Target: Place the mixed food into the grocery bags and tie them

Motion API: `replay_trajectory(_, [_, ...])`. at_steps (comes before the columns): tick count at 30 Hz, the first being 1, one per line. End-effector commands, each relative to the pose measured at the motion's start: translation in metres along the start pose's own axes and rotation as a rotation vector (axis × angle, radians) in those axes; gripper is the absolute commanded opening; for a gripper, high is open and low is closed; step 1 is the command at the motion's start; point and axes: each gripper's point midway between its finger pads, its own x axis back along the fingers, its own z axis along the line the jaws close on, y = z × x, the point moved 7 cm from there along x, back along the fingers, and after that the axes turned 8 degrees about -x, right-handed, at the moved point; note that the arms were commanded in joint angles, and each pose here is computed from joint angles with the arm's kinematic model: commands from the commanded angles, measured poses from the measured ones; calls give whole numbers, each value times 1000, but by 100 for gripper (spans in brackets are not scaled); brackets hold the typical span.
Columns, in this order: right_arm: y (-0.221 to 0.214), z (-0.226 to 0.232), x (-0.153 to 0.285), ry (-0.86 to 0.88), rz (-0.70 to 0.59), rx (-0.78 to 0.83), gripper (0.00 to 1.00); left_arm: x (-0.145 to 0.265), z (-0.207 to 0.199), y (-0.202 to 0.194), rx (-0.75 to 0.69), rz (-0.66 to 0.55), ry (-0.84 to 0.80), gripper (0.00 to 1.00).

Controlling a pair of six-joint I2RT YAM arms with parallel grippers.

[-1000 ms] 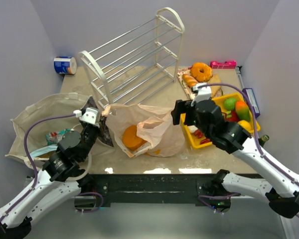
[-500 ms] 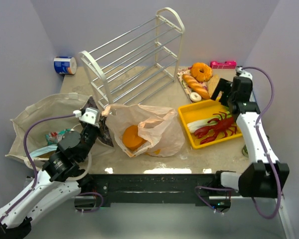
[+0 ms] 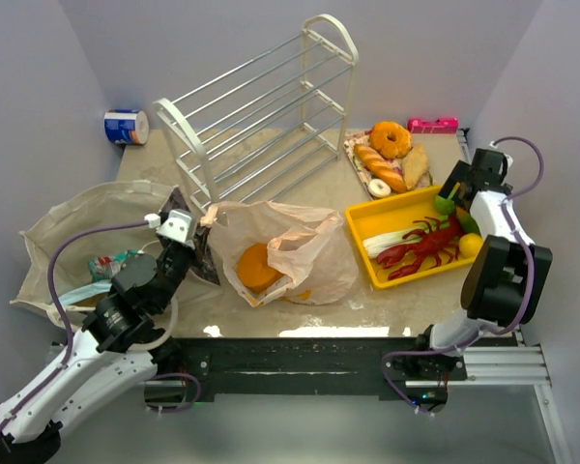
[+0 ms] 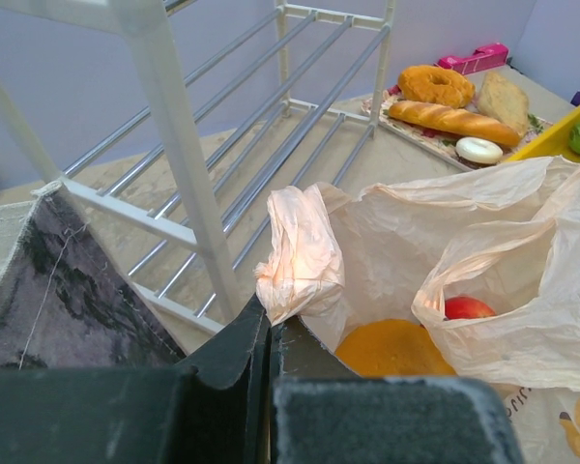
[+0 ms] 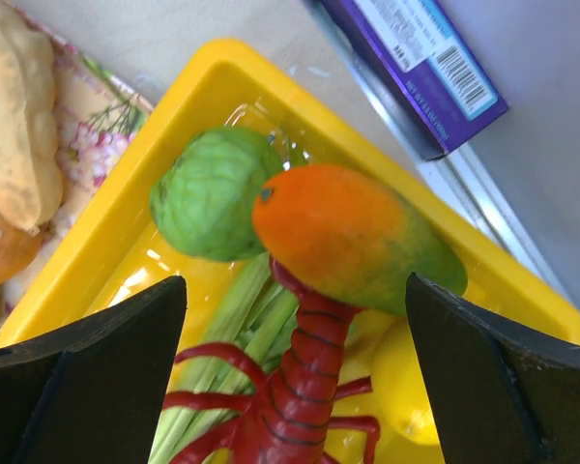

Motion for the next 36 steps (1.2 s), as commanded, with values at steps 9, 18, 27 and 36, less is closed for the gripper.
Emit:
replay_trajectory(9, [6, -12, -37, -61, -62, 45, 94, -1, -2, 14, 30, -75, -32, 0])
replay_trajectory(18, [-6, -16, -52, -68, 4, 26, 60, 0, -1, 13, 30, -75, -25, 0])
replay_trajectory(27, [22, -12, -7, -21, -67, -16, 22, 0, -1, 13, 28, -74, -23, 0])
replay_trajectory(36, [43, -5, 70, 171, -181, -61, 0, -2, -3, 12, 25, -68, -30, 0])
